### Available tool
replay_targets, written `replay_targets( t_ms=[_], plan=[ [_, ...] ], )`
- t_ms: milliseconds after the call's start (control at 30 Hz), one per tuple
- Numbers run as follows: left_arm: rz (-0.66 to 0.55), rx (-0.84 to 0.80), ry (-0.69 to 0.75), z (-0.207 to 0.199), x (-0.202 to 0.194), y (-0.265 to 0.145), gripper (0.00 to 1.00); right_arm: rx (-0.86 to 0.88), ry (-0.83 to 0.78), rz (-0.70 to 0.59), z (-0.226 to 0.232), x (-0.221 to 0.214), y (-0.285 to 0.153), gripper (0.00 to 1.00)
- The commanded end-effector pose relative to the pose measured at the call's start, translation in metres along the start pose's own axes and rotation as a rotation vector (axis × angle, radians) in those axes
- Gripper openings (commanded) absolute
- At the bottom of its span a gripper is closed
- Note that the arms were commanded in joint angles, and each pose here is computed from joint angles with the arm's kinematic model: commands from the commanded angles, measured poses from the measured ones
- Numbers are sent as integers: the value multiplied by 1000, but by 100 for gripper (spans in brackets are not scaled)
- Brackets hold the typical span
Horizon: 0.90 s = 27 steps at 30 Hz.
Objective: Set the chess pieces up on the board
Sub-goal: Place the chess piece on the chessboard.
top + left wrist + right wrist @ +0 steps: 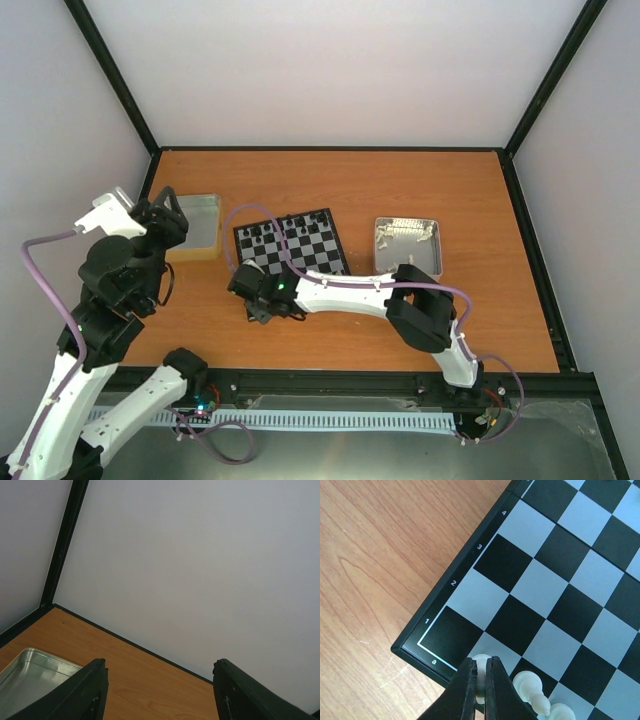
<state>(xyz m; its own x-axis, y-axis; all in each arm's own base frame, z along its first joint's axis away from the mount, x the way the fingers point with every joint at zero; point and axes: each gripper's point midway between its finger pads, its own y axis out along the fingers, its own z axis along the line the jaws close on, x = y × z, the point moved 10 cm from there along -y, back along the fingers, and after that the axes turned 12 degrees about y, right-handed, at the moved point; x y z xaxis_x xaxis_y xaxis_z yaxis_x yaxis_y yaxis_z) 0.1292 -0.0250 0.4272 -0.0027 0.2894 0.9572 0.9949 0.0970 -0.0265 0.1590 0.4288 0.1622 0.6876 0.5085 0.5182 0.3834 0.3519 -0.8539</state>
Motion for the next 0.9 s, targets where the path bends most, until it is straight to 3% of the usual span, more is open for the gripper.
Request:
replay_targets(
  t_ms=[0,433,533,600,667,867],
  plan=[
    [-6,15,-11,1,7,-2,58,-37,-6,11,3,-1,3,3],
    [15,-5,-13,0,2,-1,58,-48,-13,39,4,-7,17,3],
    [20,-7,-10,-1,1,-1,58,-58,-11,33,4,-3,13,12],
    [24,-8,-8,-1,0,0,58,-55,-3,11,4,3,2,27],
    [25,-9,-6,-2,1,0,59,-37,4,-20,5,11,-10,34],
    [11,-5,-7,-1,6,-2,59,-2,53,-132,3,37,-52,37]
  ],
)
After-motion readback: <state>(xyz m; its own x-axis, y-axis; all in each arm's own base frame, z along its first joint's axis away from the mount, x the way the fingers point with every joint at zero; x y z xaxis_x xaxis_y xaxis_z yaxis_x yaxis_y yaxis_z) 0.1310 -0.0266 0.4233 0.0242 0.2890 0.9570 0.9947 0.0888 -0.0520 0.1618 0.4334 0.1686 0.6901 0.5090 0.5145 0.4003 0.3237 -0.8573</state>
